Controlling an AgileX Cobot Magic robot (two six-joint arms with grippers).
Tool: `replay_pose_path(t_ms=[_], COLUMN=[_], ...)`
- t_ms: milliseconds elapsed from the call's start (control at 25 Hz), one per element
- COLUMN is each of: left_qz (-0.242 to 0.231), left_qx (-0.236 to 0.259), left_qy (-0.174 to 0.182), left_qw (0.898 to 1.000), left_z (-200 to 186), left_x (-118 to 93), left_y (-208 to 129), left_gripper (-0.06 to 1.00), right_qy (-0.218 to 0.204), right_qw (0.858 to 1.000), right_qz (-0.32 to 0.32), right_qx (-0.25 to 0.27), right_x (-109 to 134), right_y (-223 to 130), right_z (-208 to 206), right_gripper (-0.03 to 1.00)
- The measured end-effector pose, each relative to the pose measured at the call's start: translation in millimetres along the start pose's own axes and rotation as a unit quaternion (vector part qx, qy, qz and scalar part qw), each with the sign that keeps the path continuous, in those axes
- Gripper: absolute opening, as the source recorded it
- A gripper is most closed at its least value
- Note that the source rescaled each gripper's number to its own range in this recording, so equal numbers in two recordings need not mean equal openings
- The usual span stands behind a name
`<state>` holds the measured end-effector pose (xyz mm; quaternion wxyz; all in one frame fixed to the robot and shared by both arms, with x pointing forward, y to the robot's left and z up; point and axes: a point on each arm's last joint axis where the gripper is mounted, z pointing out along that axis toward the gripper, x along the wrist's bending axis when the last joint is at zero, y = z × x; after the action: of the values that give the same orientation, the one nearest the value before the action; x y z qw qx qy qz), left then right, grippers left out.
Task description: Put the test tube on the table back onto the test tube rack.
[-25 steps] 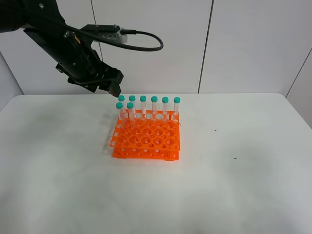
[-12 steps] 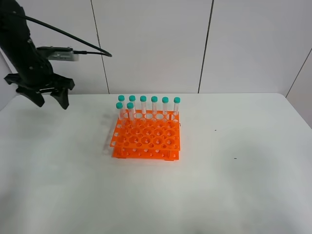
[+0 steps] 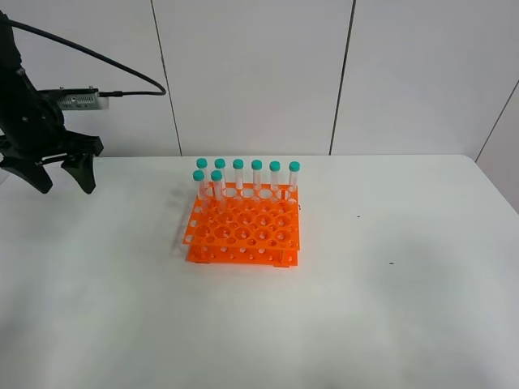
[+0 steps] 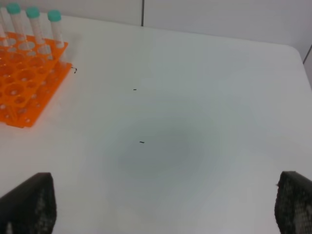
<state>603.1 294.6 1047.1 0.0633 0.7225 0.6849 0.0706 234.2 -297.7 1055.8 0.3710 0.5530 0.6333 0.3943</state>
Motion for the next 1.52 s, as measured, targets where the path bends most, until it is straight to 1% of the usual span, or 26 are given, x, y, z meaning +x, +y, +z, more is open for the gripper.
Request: replay_pose_path(t_ms=[160,280,400,680,840,960,1080,1200,1280,1520], left_qz=[0.002,0.003,0.002,0.000,-0.002,-0.002,-0.002,-0.002,-0.003,-0.003], left_qx=[0.015,0.026,0.025,-0.009,-0.055,-0.108,-0.157,-0.210,-0.235,-0.283], left_qy=[0.004,0.004,0.002,-0.001,-0.003,-0.001,0.000,0.002,0.003,0.005], left_qw=[1.000,1.000,1.000,1.000,0.998,0.994,0.988,0.978,0.972,0.959], left_z=[-8,-15,-25,-39,-41,-39,-37,-45,-50,-57], left_x=[0,-1,-3,-7,-8,-9,-10,-10,-10,-11], left_y=[-34,-71,-110,-199,-239,-262,-282,-293,-299,-313], left_gripper=[1.00,1.00,1.00,1.00,1.00,1.00,1.00,1.00,1.00,1.00], right_qy=[0.000,0.000,0.000,0.000,0.000,0.000,0.000,0.000,0.000,0.000], right_qw=[1.000,1.000,1.000,1.000,1.000,1.000,1.000,1.000,1.000,1.000], right_qz=[0.000,0.000,0.000,0.000,0.000,0.000,0.000,0.000,0.000,0.000], right_qx=[0.000,0.000,0.000,0.000,0.000,0.000,0.000,0.000,0.000,0.000], right_x=[0,0,0,0,0,0,0,0,0,0], right_y=[0,0,0,0,0,0,0,0,0,0], right_z=[0,0,0,0,0,0,0,0,0,0], right_gripper=[1.00,1.00,1.00,1.00,1.00,1.00,1.00,1.00,1.00,1.00])
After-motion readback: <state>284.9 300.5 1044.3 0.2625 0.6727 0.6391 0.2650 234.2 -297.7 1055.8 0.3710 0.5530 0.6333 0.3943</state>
